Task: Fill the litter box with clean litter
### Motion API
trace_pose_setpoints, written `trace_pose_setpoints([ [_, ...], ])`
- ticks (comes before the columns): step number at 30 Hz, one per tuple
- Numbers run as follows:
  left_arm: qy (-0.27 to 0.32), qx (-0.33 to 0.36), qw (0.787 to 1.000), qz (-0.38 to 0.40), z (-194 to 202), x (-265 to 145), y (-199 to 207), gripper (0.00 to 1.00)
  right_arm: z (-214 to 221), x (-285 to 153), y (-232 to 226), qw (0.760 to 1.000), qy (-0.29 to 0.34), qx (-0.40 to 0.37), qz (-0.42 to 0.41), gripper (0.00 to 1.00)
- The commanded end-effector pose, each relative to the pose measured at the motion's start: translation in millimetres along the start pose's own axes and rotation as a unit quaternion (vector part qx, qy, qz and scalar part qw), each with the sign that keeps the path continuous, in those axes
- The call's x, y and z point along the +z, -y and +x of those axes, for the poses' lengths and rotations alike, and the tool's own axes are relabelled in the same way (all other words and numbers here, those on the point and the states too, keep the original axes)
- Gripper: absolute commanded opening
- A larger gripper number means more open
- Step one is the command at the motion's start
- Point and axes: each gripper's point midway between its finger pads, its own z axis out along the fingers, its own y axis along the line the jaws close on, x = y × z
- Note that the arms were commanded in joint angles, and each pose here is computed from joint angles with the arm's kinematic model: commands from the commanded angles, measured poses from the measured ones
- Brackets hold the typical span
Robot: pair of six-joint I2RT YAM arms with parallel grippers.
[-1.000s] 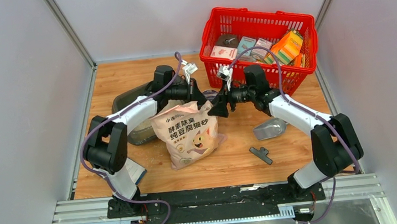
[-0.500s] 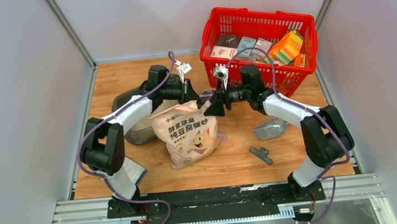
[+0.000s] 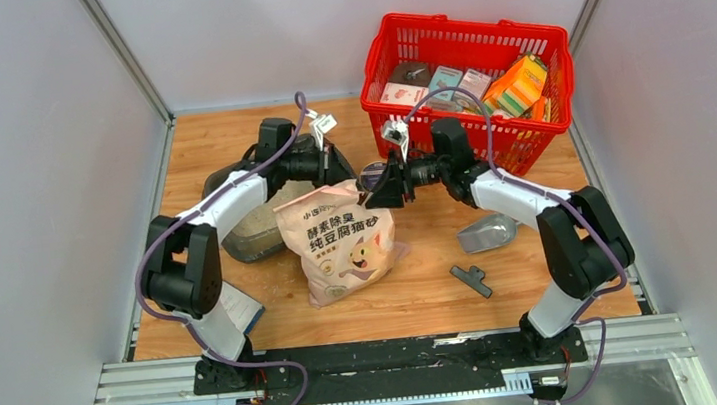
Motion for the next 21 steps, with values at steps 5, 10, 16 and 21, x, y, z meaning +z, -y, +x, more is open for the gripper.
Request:
trace_pose_setpoints([
  [5, 0.032, 0.054, 0.997, -0.044, -33.4, -44.1, -5.5, 0.0, -13.6, 6.3, -19.0, 0.998, 0.005, -0.032, -0.053, 0.48],
  [10, 0.029, 0.06, 0.996, -0.058, -30.9, -61.6, -6.2, 0.0, -9.7, 6.7, -15.6, 0.998, 0.0, -0.039, -0.049, 0.54],
  [16, 0.025, 0.058, 0.996, -0.063, -27.4, -75.4, -3.9, 0.0, -3.5, 5.9, -17.3, 0.998, -0.01, -0.033, -0.057, 0.55],
  [21, 0.029, 0.062, 0.995, -0.069, -29.2, -83.6, 1.3, 0.0, 2.8, 4.5, -17.0, 0.998, -0.016, -0.035, -0.054, 0.54],
])
